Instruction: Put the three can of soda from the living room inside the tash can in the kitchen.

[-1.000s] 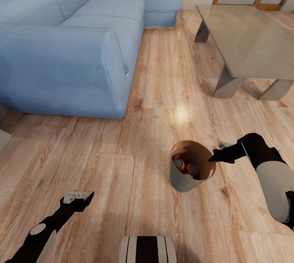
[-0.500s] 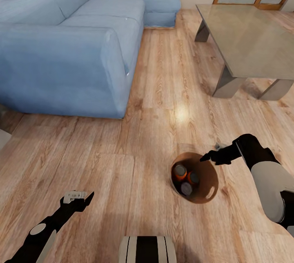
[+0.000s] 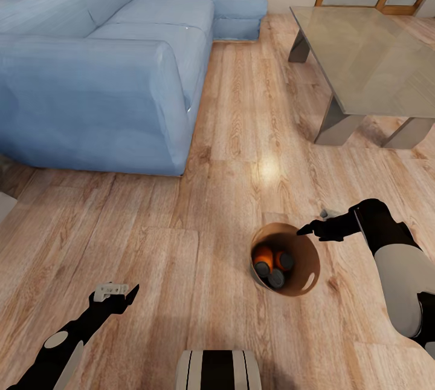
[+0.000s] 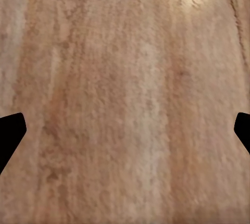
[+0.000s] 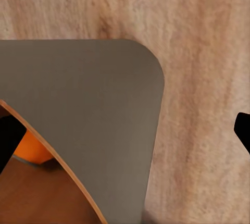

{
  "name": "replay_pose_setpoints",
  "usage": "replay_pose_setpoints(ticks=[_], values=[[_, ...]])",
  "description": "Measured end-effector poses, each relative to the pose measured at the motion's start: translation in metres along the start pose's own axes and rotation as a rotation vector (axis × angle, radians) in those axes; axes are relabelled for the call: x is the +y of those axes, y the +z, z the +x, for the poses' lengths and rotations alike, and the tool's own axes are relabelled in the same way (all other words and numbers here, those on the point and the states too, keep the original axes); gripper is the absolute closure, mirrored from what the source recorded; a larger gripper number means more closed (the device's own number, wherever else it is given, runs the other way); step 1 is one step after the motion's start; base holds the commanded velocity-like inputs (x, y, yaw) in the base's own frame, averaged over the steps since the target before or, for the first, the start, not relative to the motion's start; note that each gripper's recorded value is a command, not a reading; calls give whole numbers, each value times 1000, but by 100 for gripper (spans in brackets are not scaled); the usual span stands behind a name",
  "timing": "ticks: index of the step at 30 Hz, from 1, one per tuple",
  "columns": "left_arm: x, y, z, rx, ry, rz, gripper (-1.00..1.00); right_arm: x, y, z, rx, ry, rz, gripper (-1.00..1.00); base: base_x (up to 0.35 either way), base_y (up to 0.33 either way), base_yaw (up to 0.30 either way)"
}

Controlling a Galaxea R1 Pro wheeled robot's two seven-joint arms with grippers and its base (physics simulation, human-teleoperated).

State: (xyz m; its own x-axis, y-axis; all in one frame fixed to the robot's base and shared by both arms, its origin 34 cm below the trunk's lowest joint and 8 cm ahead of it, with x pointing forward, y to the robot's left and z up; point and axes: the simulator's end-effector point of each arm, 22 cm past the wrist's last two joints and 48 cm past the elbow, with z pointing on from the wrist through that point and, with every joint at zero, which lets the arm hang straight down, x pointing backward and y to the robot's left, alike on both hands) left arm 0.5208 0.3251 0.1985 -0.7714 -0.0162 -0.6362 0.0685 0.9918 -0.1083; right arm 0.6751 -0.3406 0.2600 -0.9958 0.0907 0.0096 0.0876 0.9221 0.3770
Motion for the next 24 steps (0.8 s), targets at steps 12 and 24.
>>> replay_pose_setpoints(ticks=[12, 24], values=[[0, 0, 0, 0, 0, 0, -100, 0, 0, 0, 0, 0, 1, -100, 0, 0, 0], [-2, -9, -25, -47, 6, 1, -100, 12, -28, -10, -44, -18, -3, -100, 0, 0, 0]])
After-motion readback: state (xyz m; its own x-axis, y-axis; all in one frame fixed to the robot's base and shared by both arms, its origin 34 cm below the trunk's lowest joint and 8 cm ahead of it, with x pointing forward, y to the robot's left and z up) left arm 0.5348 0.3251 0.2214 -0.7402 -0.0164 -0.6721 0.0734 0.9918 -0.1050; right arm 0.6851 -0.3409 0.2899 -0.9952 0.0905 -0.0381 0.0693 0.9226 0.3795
